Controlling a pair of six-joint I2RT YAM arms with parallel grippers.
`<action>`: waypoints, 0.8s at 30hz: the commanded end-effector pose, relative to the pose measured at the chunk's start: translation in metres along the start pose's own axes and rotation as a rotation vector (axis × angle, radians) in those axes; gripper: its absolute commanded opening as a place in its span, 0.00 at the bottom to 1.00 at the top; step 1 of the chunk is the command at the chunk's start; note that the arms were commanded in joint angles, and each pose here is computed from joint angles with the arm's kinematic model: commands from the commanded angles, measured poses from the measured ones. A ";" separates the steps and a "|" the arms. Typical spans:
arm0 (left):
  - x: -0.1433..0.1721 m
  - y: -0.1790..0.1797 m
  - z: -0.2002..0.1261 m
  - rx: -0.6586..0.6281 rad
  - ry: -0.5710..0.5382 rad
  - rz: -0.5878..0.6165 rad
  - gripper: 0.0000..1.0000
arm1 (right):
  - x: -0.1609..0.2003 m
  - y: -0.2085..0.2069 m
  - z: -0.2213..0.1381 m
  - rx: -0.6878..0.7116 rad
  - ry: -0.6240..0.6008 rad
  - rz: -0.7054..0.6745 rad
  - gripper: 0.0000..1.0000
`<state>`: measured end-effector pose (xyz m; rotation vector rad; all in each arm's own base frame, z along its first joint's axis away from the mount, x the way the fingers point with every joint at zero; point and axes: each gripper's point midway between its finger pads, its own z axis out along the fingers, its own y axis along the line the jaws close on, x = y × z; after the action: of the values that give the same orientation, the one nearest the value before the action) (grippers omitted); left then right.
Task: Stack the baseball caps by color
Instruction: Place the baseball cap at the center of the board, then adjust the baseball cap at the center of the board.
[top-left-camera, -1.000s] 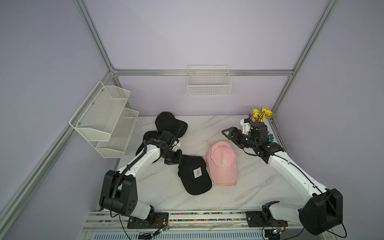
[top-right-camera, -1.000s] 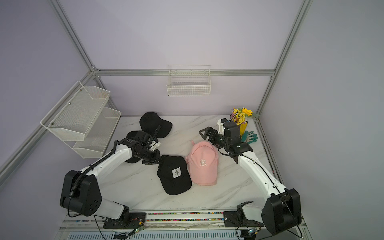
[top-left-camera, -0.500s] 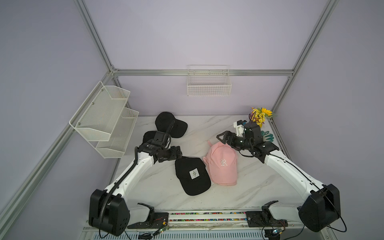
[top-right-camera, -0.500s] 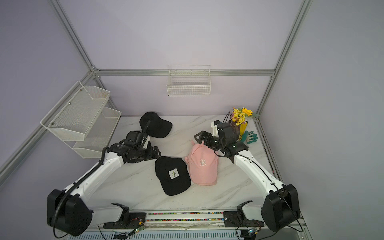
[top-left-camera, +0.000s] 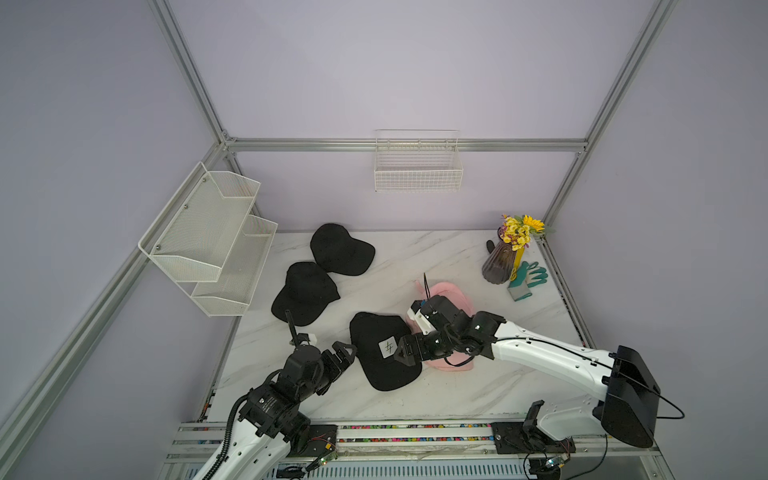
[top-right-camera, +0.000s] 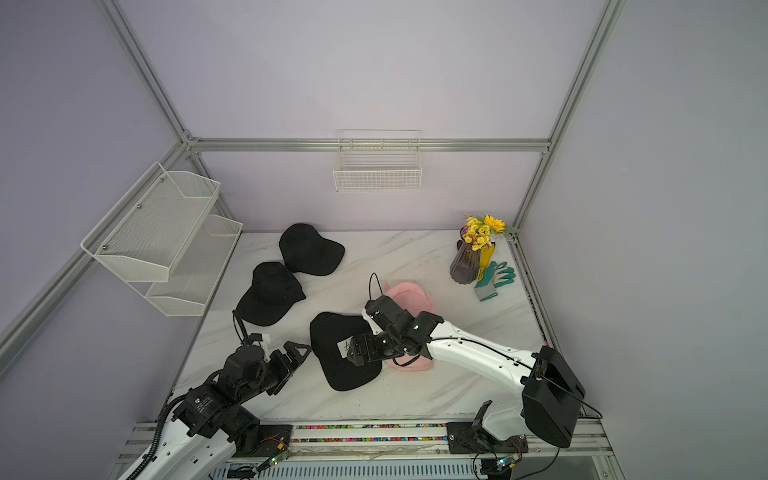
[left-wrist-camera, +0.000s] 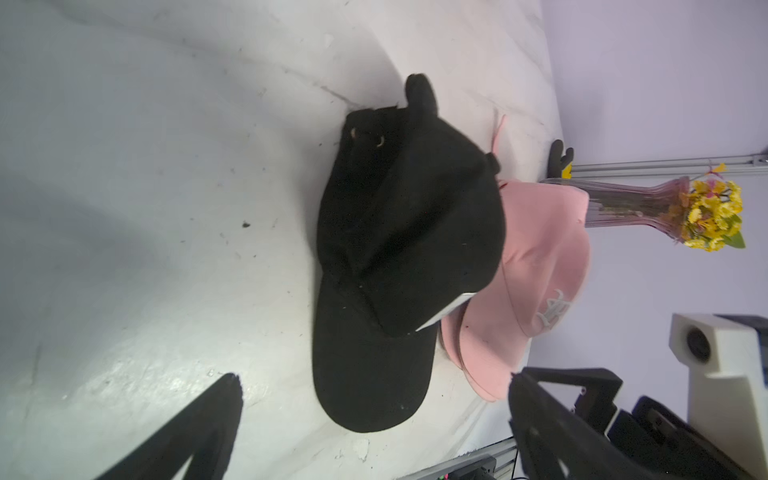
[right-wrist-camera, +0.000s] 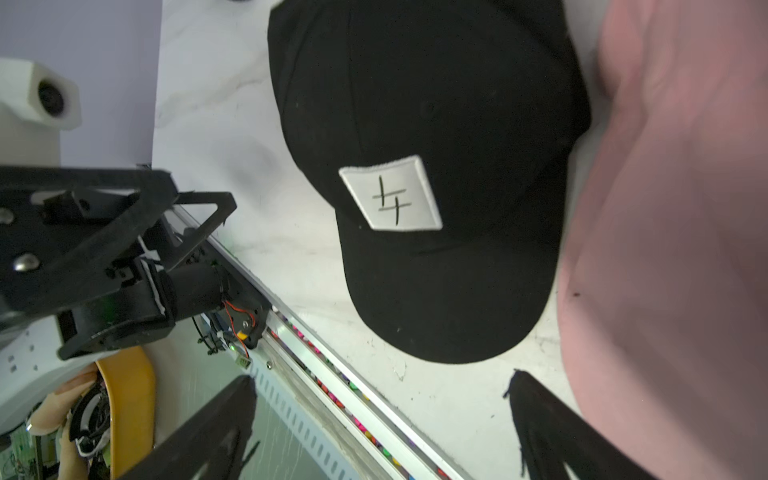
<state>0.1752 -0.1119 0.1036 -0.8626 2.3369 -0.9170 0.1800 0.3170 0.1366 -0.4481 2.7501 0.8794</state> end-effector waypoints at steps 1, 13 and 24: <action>-0.008 -0.026 -0.001 0.088 -0.032 -0.005 1.00 | -0.003 -0.012 0.017 0.074 -0.029 0.031 0.97; -0.005 -0.007 0.013 0.041 -0.030 0.046 1.00 | 0.017 -0.020 0.073 0.057 0.042 0.057 0.97; 0.000 0.024 0.023 -0.100 -0.005 0.063 1.00 | 0.039 0.006 0.087 -0.008 0.043 0.154 0.97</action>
<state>0.1789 -0.1100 0.0763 -0.8527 2.3941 -0.8189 0.1495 0.3601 0.0597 -0.3489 2.8624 0.8991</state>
